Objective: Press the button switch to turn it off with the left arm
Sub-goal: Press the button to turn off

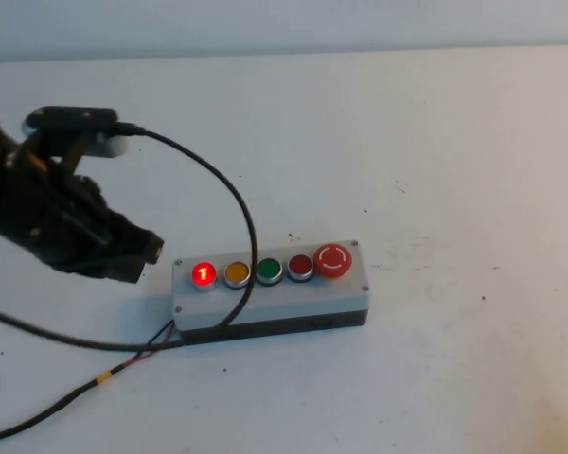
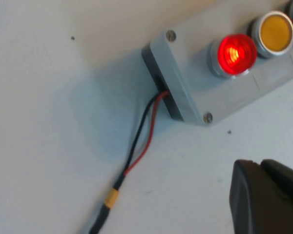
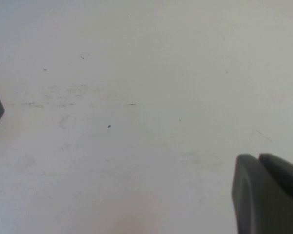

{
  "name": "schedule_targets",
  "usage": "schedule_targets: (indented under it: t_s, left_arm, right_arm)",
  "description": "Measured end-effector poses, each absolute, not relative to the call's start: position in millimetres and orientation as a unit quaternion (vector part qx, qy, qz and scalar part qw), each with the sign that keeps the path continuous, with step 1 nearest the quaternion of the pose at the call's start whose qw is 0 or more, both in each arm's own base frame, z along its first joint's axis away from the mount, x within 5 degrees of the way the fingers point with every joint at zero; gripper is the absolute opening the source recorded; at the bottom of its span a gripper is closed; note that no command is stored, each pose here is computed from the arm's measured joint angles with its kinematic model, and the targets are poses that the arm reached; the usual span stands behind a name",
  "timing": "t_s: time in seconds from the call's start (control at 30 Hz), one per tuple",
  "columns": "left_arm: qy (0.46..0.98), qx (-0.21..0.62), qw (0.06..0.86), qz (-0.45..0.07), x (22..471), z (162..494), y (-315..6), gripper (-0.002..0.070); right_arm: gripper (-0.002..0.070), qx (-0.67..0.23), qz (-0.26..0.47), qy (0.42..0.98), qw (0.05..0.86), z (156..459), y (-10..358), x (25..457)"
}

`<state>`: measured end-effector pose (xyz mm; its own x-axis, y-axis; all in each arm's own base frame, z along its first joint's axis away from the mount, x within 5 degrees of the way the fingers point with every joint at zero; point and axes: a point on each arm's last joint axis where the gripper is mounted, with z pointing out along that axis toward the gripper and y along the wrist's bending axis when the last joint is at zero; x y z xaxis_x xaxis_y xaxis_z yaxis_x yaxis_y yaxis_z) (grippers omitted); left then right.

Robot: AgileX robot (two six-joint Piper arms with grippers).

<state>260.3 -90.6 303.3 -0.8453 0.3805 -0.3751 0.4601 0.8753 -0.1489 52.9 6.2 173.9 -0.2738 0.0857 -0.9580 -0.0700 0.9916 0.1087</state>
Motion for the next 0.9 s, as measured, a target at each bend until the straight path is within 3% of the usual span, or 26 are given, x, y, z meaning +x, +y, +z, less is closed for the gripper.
schedule_targets:
  t_s: [0.2, 0.33, 0.9]
  left_arm:
    - [0.945, 0.294, 0.126, -0.070, 295, 293, -130, -0.0004]
    - [0.943, 0.308, 0.109, -0.071, 311, 287, -149, -0.0004]
    - [0.946, 0.312, 0.065, -0.060, 337, 254, -162, -0.0004]
  right_arm:
    - [-0.0016, 0.005, 0.065, 0.795, 0.603, 174, 6, 53]
    - [-0.0016, 0.005, 0.065, 0.795, 0.603, 174, 6, 53]
    - [-0.0016, 0.005, 0.065, 0.795, 0.603, 174, 6, 53]
